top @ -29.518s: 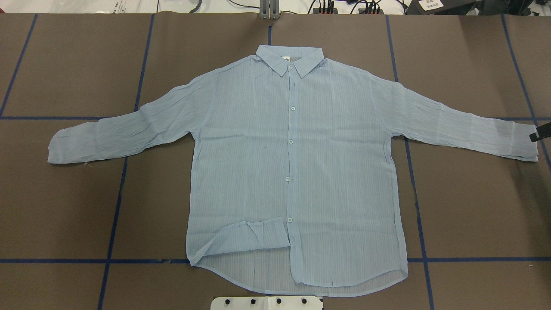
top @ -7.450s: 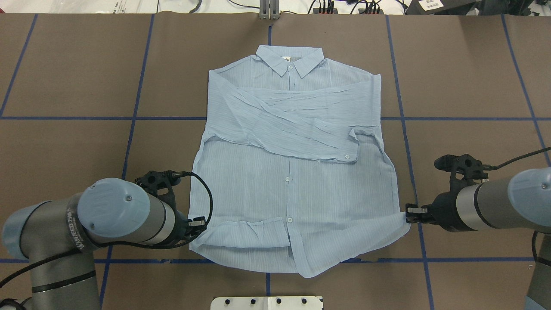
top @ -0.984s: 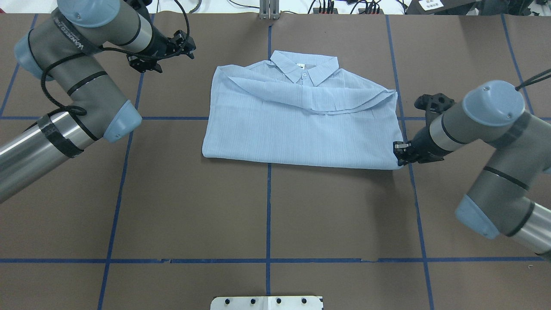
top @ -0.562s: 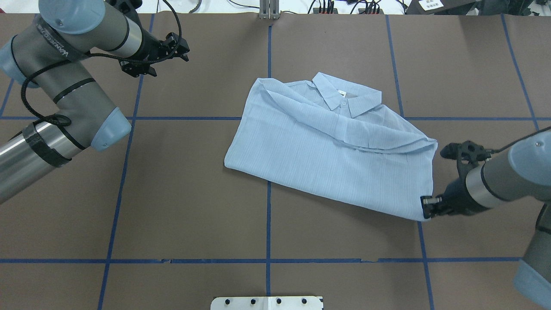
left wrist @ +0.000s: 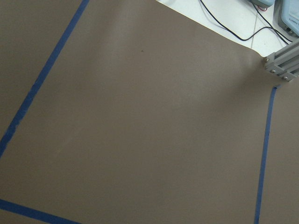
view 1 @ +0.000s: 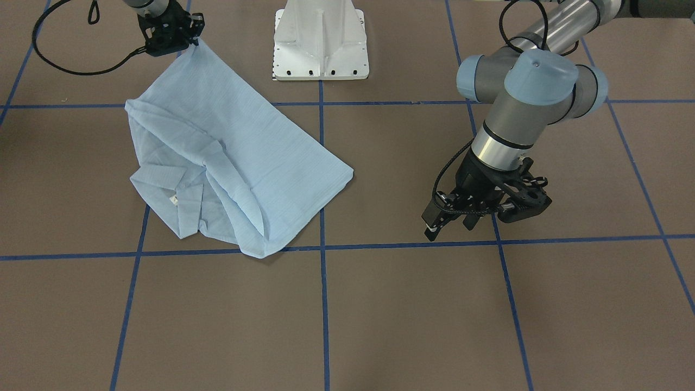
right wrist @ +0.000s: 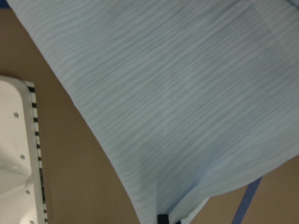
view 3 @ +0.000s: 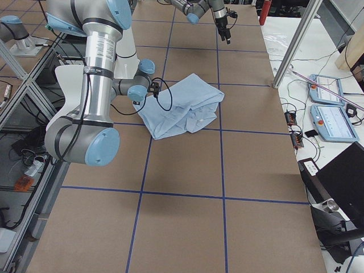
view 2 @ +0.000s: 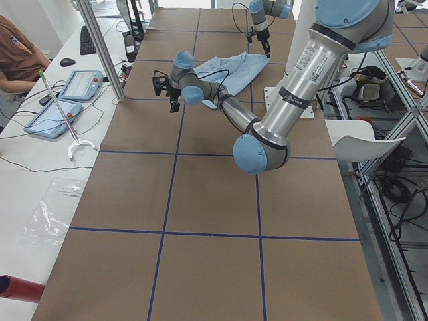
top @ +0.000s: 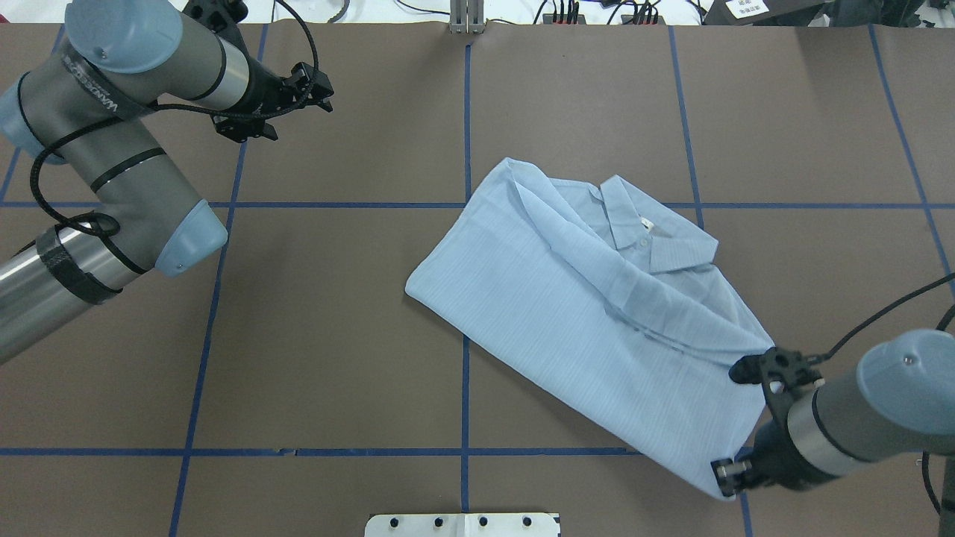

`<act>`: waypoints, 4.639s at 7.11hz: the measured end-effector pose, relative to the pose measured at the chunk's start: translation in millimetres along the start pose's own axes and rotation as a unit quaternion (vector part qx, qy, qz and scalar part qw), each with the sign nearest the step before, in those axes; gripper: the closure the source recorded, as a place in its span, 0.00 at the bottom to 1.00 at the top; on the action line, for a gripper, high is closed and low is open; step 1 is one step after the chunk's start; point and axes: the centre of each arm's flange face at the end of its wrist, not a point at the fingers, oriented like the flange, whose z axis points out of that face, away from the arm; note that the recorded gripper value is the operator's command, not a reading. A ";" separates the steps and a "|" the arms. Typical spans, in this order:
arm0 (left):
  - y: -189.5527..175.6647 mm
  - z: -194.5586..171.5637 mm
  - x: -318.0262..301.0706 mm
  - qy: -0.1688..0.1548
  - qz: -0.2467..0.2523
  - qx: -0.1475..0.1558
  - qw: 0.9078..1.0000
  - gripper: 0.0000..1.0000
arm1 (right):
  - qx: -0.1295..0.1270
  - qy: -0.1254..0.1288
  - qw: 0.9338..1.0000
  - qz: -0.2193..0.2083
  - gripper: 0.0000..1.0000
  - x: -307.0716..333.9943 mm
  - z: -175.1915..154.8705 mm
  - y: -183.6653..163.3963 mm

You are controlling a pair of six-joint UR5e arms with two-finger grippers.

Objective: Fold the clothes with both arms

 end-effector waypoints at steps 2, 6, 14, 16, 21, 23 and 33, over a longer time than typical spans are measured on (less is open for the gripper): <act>41.6 10.9 13.6 0.008 0.017 -0.027 0.999 0.01 | 0.031 -0.024 0.999 -0.005 0.00 -28.0 -7.5 -3.5; 173.8 46.6 57.4 0.009 -0.018 -0.107 0.994 0.02 | 0.206 -0.091 0.973 0.049 0.00 -27.4 -128.7 -84.5; 262.1 102.1 71.2 -0.052 -0.049 -0.135 0.988 0.47 | 0.247 -0.113 0.959 0.078 0.00 -2.1 -189.0 -100.5; 270.1 102.2 68.6 -0.055 -0.047 -0.143 0.987 1.00 | 0.248 -0.112 0.959 0.079 0.00 -1.5 -188.3 -101.4; 275.1 65.4 76.2 -0.045 -0.045 -0.182 0.981 1.00 | 0.252 -0.111 0.958 0.083 0.00 1.2 -190.5 -103.0; 271.3 68.7 71.0 -0.049 -0.044 -0.178 0.982 0.19 | 0.253 -0.111 0.957 0.084 0.00 2.3 -190.8 -104.2; 271.6 93.5 61.2 -0.066 -0.046 -0.167 0.983 1.00 | 0.253 -0.104 0.958 0.090 0.00 7.3 -185.7 -108.7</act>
